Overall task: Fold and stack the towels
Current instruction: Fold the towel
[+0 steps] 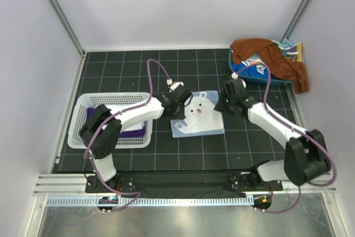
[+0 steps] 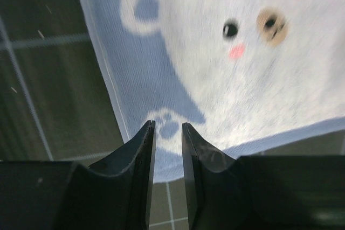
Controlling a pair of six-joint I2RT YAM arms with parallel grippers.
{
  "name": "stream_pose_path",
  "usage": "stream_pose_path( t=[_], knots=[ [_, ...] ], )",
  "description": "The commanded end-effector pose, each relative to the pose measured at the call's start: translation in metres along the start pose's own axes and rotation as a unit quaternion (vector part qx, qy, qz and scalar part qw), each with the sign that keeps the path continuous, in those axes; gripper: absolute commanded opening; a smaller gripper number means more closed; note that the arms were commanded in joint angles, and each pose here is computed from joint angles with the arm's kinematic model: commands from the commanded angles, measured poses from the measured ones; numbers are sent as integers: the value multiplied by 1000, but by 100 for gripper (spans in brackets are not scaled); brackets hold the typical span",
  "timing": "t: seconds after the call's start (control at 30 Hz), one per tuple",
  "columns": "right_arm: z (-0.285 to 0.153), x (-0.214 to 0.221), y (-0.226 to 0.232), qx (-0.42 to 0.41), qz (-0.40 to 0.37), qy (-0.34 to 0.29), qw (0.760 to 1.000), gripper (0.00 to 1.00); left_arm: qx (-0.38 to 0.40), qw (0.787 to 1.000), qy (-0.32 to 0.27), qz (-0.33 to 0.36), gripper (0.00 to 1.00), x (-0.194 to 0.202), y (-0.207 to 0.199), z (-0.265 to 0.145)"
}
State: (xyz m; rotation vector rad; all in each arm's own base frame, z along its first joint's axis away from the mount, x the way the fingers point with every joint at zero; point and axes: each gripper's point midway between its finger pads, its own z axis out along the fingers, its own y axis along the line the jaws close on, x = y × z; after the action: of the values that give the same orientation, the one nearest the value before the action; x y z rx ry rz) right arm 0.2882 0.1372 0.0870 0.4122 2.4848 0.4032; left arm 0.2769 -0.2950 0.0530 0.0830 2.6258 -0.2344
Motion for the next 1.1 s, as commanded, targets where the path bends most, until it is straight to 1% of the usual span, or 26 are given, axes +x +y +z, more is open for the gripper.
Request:
stream_pose_path(
  t=[0.0, 0.03, 0.07, 0.13, 0.17, 0.2, 0.23, 0.27, 0.37, 0.4, 0.43, 0.5, 0.63, 0.83, 0.93, 1.07],
  knots=[
    [11, -51, 34, -16, -36, -47, 998, 31, 2, 999, -45, -17, 30, -57, 8, -16],
    [27, -52, 35, -8, -41, -38, 998, 31, 3, 999, -47, -20, 30, -67, 9, -15],
    [29, -68, 46, -15, -43, -51, 998, 31, 2, 998, -60, -30, 30, -88, 13, -15],
    [44, -79, 54, -18, -52, -55, 997, 31, -14, 999, -43, -20, 30, -94, 20, 1],
    [57, -86, 58, -21, -53, -50, 997, 30, -11, 998, -56, -25, 29, -113, 19, 1],
    [65, -87, 61, -26, -53, -44, 997, 30, -22, 999, -47, -18, 29, -112, 23, 16],
    [71, -91, 63, -28, -53, -43, 997, 29, -25, 999, -41, -15, 29, -114, 26, 21],
    [85, -96, 61, -22, -53, -39, 998, 29, -19, 999, -47, -18, 28, -127, 25, 23],
    [103, -107, 62, -22, -56, -42, 997, 28, -38, 999, -35, -11, 27, -128, 35, 49],
    [115, -104, 52, -11, -50, -31, 998, 28, -39, 998, -38, -14, 27, -135, 36, 52],
    [121, -105, 48, -8, -47, -28, 998, 27, -46, 999, -26, -11, 27, -130, 39, 64],
    [130, -104, 36, 7, -36, -25, 999, 26, -46, 999, -26, -4, 26, -134, 40, 70],
    [137, -86, 6, 39, -18, -10, 999, 26, -57, 998, -13, 1, 26, -128, 45, 86],
    [130, -66, -15, 58, -7, 1, 998, 26, -49, 999, -7, -1, 27, -127, 41, 92],
    [124, -66, -17, 57, -5, -3, 998, 26, -49, 999, -10, 2, 27, -129, 41, 90],
    [110, -82, -9, 53, -12, -20, 998, 27, -42, 999, -22, 1, 27, -138, 37, 81]
  ],
)
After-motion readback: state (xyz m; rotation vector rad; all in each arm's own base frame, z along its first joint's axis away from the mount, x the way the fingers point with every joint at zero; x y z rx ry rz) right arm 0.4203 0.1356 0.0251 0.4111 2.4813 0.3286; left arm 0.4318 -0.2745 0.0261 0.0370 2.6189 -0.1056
